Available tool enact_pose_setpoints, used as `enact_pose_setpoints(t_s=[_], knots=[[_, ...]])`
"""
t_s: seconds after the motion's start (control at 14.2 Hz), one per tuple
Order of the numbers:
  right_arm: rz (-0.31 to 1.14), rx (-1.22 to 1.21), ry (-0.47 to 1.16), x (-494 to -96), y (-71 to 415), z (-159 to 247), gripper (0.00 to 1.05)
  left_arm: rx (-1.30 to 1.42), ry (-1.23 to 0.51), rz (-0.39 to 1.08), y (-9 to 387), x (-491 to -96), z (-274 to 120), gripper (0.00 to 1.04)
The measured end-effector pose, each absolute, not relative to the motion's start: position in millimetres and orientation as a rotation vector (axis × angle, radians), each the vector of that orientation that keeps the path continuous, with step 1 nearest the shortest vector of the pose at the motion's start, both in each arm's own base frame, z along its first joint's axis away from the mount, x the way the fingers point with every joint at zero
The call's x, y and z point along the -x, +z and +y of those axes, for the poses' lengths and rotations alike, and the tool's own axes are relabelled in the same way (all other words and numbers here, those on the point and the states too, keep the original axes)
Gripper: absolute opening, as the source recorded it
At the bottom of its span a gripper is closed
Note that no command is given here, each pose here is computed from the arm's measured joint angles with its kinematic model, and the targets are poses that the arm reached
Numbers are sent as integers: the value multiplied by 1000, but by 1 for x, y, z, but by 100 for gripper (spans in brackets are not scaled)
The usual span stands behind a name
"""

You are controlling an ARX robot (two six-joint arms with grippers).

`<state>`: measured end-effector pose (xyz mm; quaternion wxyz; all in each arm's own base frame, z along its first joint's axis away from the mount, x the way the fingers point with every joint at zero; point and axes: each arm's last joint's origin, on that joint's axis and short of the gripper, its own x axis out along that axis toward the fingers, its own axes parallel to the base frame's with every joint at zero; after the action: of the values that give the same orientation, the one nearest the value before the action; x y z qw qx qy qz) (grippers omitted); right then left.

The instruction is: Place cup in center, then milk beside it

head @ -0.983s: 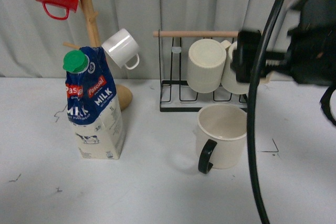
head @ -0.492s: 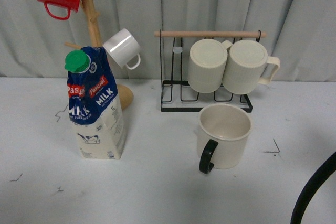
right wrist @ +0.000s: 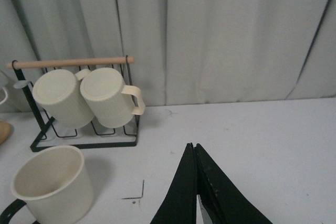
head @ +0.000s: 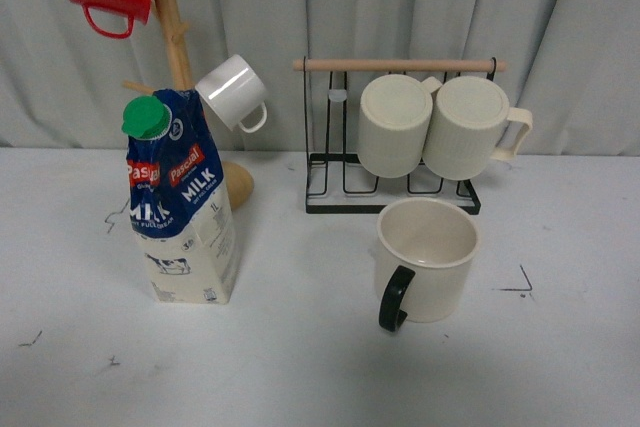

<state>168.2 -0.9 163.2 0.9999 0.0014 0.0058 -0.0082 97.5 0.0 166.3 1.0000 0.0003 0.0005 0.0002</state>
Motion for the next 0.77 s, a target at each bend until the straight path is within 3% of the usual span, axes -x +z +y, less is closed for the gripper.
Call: enact_pose_setpoints(t_s=[0.77], knots=[[-9, -3, -8, -126, 170, -1, 2, -1, 0, 1, 166, -98, 0, 98]])
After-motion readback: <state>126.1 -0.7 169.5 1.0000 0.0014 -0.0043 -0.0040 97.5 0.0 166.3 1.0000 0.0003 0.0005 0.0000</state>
